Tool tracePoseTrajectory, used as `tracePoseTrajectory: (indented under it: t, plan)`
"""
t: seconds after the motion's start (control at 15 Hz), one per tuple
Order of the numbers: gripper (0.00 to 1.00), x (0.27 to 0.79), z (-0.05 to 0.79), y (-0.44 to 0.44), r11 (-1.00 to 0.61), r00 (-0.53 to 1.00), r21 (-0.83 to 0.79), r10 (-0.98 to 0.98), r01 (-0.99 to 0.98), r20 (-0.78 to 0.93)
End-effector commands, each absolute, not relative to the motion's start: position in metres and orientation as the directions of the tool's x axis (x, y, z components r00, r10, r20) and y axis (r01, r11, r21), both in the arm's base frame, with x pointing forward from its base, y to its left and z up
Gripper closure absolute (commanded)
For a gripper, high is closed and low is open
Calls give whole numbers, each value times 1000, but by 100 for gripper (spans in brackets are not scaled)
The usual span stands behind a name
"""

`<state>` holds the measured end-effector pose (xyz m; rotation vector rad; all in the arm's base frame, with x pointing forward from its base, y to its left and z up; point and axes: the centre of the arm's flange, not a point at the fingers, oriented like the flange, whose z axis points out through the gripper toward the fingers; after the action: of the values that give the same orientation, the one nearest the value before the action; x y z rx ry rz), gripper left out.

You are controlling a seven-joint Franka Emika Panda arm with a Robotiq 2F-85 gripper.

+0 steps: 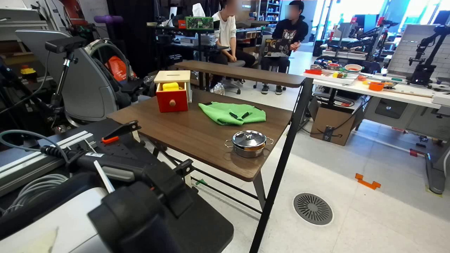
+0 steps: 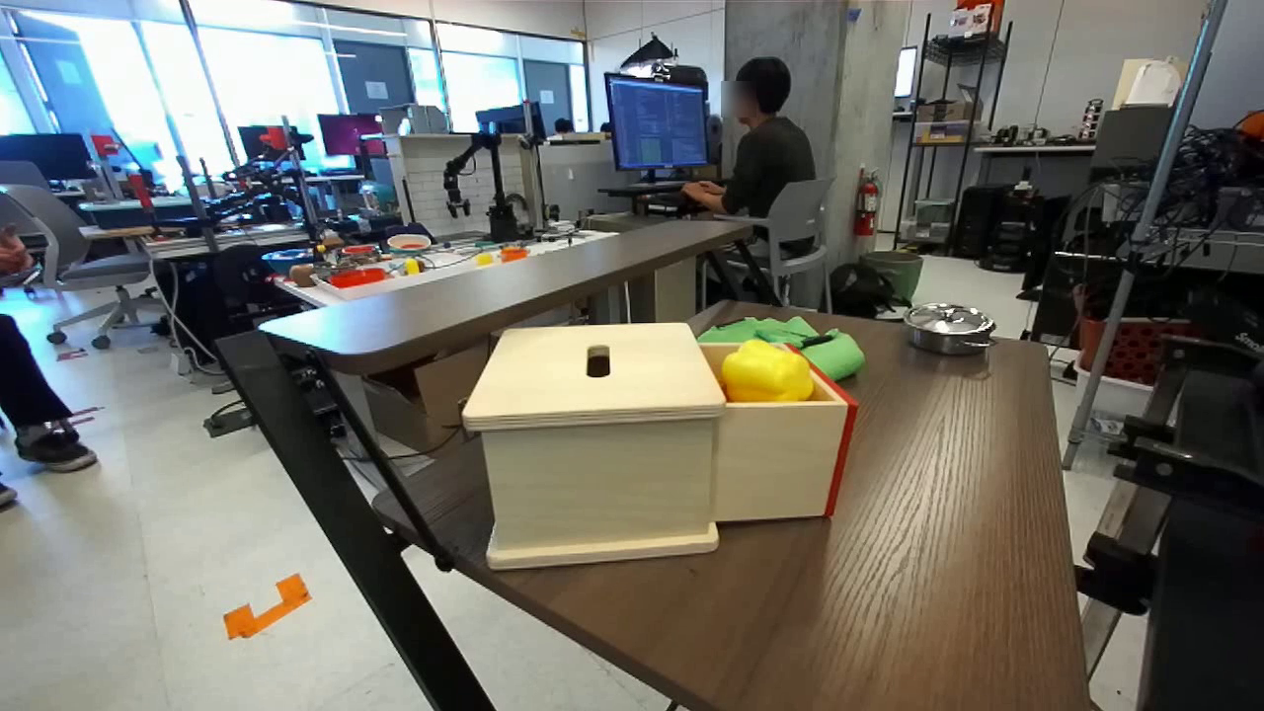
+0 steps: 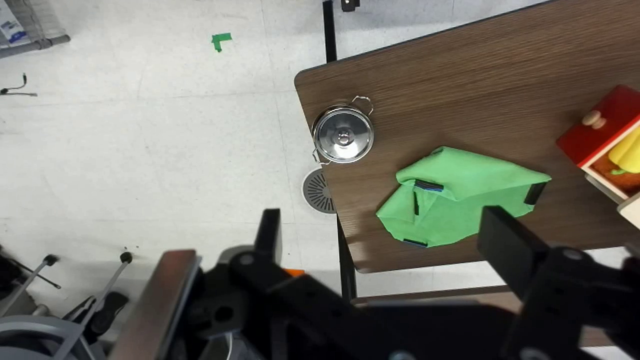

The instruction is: Unfold the green cloth

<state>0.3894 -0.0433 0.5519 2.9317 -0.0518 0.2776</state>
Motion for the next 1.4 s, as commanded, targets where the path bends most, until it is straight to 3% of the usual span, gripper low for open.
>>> tracePoseTrajectory:
  t: [0.0, 0.67, 0.8, 0.87, 1.33]
  plan:
    - [0, 389, 552, -43, -980, 982, 191, -16, -53, 189]
    - [0, 507, 434, -27, -970, 976, 158, 198, 182, 87]
    - [0, 529, 405, -28, -972, 995, 225, 83, 68, 57]
    - [0, 493, 418, -25, -976, 989, 183, 134, 120, 68]
    - [0, 498, 414, -25, -976, 990, 188, 126, 112, 62]
